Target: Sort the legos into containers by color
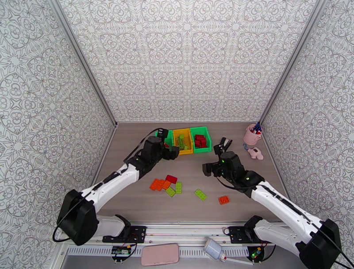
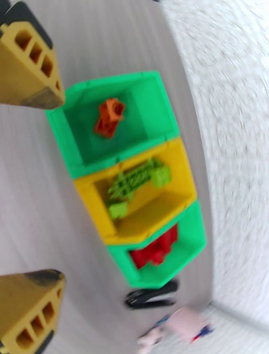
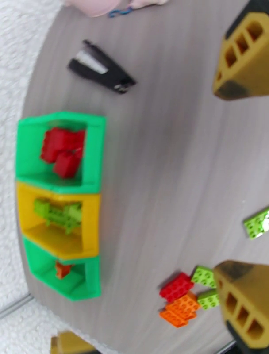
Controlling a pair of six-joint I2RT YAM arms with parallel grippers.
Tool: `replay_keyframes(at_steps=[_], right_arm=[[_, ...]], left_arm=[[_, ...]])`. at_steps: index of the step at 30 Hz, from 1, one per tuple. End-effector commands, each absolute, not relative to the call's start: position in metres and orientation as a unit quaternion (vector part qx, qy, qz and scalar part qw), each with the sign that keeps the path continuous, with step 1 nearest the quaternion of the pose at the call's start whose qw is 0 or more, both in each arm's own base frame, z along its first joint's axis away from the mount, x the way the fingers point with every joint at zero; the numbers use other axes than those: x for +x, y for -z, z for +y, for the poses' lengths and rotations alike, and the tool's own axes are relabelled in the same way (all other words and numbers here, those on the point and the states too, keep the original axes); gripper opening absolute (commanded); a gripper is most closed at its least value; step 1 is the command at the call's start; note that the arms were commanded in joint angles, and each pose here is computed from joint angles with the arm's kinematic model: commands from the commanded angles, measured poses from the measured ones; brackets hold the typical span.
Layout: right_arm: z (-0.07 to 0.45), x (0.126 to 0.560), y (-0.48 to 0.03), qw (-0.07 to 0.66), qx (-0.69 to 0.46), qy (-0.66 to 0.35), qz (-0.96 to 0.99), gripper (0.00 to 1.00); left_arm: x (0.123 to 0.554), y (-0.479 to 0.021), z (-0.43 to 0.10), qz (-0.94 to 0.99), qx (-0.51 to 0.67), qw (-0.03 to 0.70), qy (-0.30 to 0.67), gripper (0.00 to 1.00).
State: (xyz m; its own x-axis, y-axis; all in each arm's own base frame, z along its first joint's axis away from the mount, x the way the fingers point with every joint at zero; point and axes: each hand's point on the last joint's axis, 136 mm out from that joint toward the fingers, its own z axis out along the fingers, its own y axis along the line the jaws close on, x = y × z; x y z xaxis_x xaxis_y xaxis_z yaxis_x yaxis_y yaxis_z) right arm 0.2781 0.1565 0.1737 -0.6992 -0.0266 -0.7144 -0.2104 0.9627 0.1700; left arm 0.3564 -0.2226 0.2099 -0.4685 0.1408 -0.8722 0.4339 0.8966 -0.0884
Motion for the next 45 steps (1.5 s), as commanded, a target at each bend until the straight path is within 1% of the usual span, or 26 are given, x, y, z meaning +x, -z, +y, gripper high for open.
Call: replay_keyframes(at_steps=[1, 3, 6, 10, 15, 17, 23, 29, 38, 45], right_arm=[[0.120, 0.240, -0.132, 0.285, 0.000, -0.057, 0.957, 1.00], [0.113, 0.226, -0.119, 0.250, 0.009, -0.044, 0.967, 1.00], [0.100, 0.209, -0.107, 0.211, 0.054, -0.025, 0.976, 1.00], [0.099, 0.186, -0.088, 0.158, 0.122, -0.045, 0.979, 1.00], [0.105, 0.156, -0.059, 0.095, 0.210, -0.088, 0.969, 1.00], [0.106, 0.151, -0.051, 0.086, 0.232, -0.099, 0.964, 0.98], [0.120, 0.155, -0.042, 0.074, 0.233, -0.129, 0.961, 0.95], [0.129, 0.168, -0.038, 0.073, 0.221, -0.126, 0.964, 0.82], [0.126, 0.176, -0.033, 0.080, 0.216, -0.100, 0.968, 0.62], [0.121, 0.183, -0.031, 0.085, 0.200, -0.074, 0.973, 0.53]], left_arm=[[0.315, -0.194, -0.251, 0.809, 0.303, 0.476, 0.163, 1.00], [0.292, -0.188, -0.264, 0.789, 0.345, 0.472, 0.191, 1.00], [0.262, -0.182, -0.282, 0.750, 0.394, 0.474, 0.241, 1.00], [0.225, -0.170, -0.300, 0.677, 0.470, 0.485, 0.293, 1.00], [0.200, -0.146, -0.310, 0.632, 0.537, 0.475, 0.294, 1.00], [0.191, -0.140, -0.314, 0.618, 0.559, 0.469, 0.294, 1.00], [0.175, -0.137, -0.318, 0.602, 0.581, 0.462, 0.295, 1.00], [0.172, -0.137, -0.318, 0.599, 0.585, 0.462, 0.293, 1.00], [0.174, -0.136, -0.314, 0.601, 0.588, 0.467, 0.274, 1.00], [0.175, -0.135, -0.315, 0.602, 0.587, 0.466, 0.275, 1.00]])
